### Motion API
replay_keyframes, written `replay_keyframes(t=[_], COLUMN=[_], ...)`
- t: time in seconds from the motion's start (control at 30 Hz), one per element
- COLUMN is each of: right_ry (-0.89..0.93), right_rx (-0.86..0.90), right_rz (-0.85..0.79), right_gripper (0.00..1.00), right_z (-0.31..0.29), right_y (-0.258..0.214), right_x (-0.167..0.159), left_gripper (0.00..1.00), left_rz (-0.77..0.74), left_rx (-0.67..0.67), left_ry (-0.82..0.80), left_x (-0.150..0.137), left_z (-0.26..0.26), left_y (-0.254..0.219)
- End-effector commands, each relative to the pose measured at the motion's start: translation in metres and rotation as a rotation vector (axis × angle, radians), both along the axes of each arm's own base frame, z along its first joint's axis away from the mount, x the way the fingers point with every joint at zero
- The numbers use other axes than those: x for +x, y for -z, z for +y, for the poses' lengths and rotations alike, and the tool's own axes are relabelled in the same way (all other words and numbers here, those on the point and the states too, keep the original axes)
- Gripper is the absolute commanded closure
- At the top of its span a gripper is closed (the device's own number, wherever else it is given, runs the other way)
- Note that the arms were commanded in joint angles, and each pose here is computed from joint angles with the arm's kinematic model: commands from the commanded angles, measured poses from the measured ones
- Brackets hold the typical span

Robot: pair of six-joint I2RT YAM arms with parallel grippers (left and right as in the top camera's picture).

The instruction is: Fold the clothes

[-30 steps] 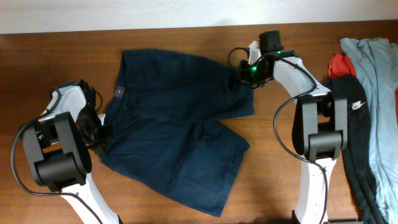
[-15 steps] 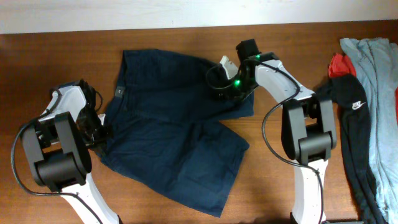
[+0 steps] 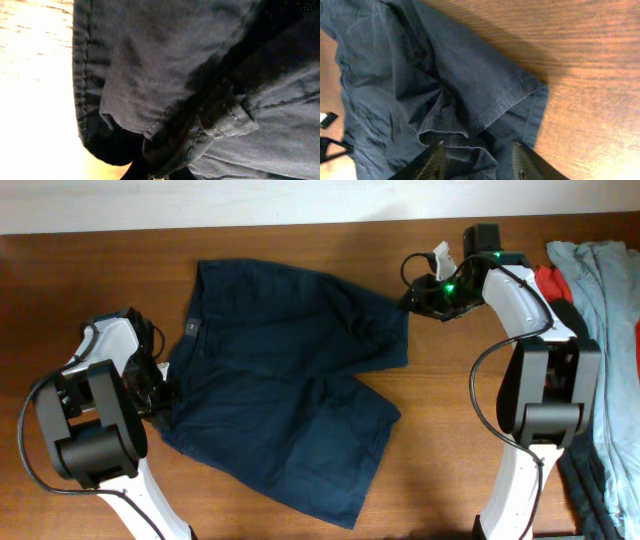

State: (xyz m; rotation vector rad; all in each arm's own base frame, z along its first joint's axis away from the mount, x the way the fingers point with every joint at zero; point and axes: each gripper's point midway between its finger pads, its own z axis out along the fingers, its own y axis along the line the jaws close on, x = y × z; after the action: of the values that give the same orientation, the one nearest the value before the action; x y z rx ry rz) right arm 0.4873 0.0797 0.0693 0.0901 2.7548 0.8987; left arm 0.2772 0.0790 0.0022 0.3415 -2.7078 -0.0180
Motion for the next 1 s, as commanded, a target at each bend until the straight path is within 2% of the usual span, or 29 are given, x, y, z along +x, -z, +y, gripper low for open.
replay_keyframes(t=[0.0, 0.27, 0.47, 0.53, 0.63, 0.67, 0.87, 0.97], right_ry=[0.04, 0.111, 0.092, 0.085, 0.079, 0.077, 0.11, 0.178], right_rx=[0.043, 0.001, -0.007, 0.002, 0.047, 0.064, 0.209, 0.256], right_rz=[0.098, 0.165, 0.111, 0.076, 0.061, 0.058, -0.082, -0.12], right_gripper=[0.55, 0.58, 0.59, 0.69, 0.92, 0.95, 0.96, 0.96], right_z=[0.017, 0.026, 0.039, 0.044, 0.045, 0.045, 0.011, -0.007], right_y=[0.028, 0.064, 0.066, 0.063, 0.054, 0.05, -0.023, -0.036], right_x=[-0.002, 0.003, 0.013, 0.02, 0.022, 0.023, 0.044, 0.06], left_gripper=[0.93, 0.93, 0.93, 0.93, 0.93, 0.93, 0.92, 0.92], left_rz=[-0.001, -0.001, 0.002, 0.006, 0.006, 0.006, -0.001, -0.002], left_rx=[-0.007, -0.007, -0.007, -0.008, -0.008, -0.008, -0.006, -0.006], left_ry=[-0.014, -0.014, -0.014, -0.013, -0.014, -0.014, -0.013, -0.013], left_x=[0.001, 0.001, 0.0, -0.001, -0.001, -0.001, 0.001, 0.001], left_z=[-0.002, -0.002, -0.002, -0.002, -0.002, -0.002, -0.001, -0.001], left_y=[0.006, 0.006, 0.005, 0.005, 0.005, 0.005, 0.006, 0.006])
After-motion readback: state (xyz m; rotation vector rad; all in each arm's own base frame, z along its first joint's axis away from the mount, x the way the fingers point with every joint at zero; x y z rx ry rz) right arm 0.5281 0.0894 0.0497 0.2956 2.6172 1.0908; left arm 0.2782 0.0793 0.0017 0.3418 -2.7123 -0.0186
